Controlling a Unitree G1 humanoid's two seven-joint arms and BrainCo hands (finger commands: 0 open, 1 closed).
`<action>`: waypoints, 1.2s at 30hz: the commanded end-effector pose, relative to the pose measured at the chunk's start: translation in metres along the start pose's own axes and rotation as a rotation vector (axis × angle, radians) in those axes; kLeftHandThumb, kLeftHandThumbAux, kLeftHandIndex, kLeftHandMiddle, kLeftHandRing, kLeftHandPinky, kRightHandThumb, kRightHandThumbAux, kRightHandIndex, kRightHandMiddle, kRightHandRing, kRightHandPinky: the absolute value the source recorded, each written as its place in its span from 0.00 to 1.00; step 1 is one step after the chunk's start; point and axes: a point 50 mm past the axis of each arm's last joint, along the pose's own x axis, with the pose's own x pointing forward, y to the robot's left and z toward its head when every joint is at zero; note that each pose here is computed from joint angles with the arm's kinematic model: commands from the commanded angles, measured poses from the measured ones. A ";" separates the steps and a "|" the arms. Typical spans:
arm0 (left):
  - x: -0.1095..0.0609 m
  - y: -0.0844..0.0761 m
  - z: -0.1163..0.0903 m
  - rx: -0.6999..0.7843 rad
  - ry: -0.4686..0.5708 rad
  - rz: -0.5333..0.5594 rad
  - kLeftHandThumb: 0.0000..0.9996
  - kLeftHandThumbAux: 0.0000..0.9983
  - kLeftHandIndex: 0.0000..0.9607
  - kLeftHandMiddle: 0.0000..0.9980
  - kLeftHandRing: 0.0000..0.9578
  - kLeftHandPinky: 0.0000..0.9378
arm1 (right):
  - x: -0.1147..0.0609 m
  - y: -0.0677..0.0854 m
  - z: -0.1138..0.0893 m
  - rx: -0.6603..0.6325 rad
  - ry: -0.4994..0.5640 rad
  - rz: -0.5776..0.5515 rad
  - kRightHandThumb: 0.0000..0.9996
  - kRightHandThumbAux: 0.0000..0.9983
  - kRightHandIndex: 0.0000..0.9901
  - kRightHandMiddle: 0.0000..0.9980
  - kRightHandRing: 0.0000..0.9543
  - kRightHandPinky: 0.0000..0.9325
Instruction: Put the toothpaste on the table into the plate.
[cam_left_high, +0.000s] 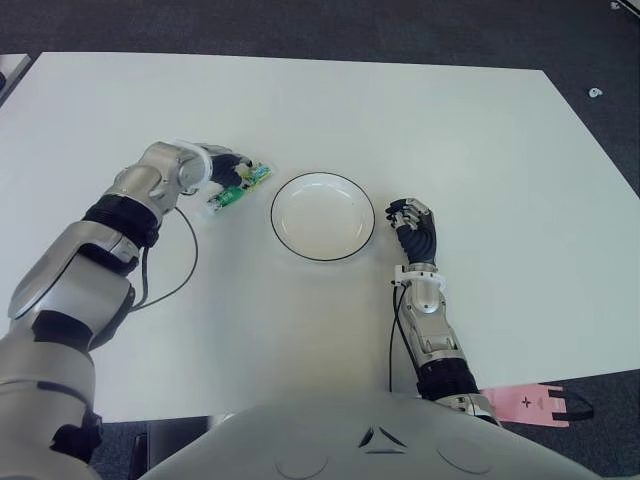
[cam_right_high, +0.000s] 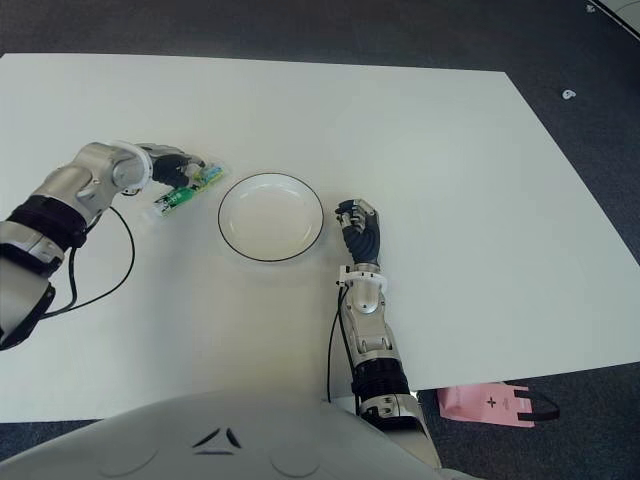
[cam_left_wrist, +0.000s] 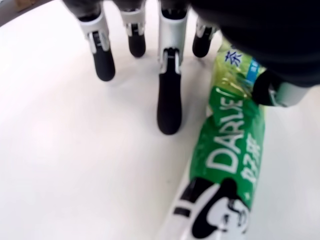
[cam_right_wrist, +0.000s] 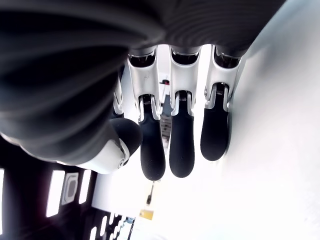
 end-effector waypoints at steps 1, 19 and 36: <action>0.003 -0.048 -0.001 -0.001 0.035 -0.185 0.47 0.27 0.00 0.00 0.07 0.20 | -0.037 -0.004 -0.052 -0.056 0.275 0.010 0.71 0.73 0.43 0.50 0.51 0.52; -0.009 -0.061 0.015 -0.021 0.023 -0.208 0.45 0.27 0.00 0.02 0.08 0.20 | -0.038 -0.003 -0.053 -0.052 0.283 0.006 0.71 0.73 0.43 0.50 0.51 0.52; -0.006 -0.101 0.043 -0.099 0.038 -0.214 0.43 0.27 0.00 0.05 0.06 0.15 | -0.042 -0.006 -0.054 -0.055 0.291 0.007 0.71 0.73 0.43 0.50 0.51 0.52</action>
